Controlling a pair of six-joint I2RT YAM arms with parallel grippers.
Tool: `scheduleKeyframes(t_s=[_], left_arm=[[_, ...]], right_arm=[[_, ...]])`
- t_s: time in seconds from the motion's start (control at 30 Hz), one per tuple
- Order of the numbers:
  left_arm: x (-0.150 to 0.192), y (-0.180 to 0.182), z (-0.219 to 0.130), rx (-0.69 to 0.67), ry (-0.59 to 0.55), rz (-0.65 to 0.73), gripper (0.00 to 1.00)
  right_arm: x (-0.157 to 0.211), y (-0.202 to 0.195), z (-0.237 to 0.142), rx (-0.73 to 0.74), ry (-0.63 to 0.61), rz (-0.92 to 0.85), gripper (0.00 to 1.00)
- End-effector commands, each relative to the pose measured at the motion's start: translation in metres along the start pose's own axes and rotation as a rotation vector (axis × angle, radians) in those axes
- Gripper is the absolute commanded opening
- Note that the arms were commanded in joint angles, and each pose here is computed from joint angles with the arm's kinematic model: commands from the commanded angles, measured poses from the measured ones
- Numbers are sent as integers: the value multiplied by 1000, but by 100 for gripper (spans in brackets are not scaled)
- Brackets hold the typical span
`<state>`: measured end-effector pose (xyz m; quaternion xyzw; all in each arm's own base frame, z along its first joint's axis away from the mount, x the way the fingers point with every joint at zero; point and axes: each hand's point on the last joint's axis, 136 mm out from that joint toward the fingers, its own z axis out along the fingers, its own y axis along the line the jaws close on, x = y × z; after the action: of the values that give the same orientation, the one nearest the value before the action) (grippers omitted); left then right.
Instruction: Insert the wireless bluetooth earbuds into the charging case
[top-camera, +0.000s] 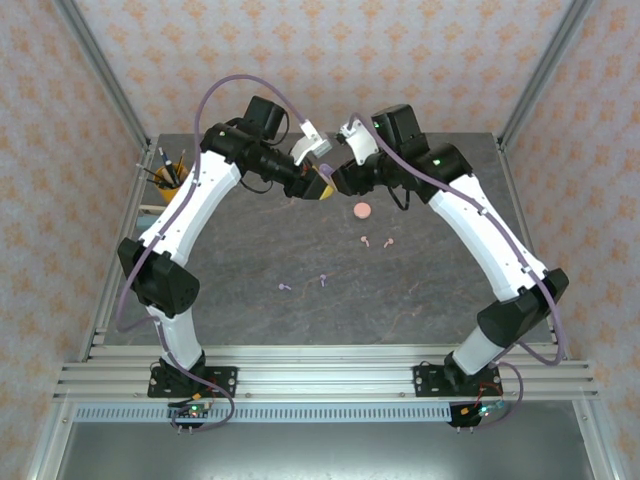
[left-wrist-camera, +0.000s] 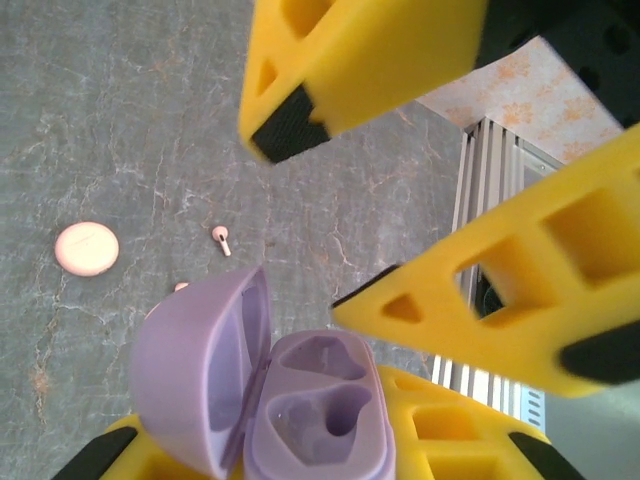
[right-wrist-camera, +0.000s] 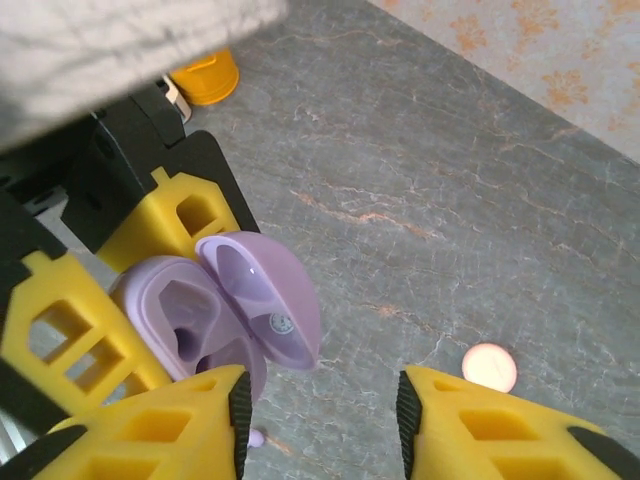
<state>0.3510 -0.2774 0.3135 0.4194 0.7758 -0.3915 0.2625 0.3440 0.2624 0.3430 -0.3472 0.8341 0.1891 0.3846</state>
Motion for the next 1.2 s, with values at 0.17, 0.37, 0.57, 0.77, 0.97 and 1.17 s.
scheduleKeyframes(t_s=[0.17,0.37,0.57,0.77,0.97,1.17], left_arm=[[-1,17,-16,-96,-53,0,0],[10,58,-20,-316,-76,-7,0],[14,75,-42,-544,-207,91,0],[24,75,-46,-597,-368,91,0],[43,74,-32,-556,-550,118,0],[55,66,-31,-525,-713,165,0]], right_arm=[[-3,-24,-53,119,-99,94,54],[17,-35,-58,169,-95,239,55],[55,-36,-19,141,-4,471,55],[111,-24,36,102,140,705,54],[168,-8,82,180,316,802,53],[197,-5,106,234,369,906,53]])
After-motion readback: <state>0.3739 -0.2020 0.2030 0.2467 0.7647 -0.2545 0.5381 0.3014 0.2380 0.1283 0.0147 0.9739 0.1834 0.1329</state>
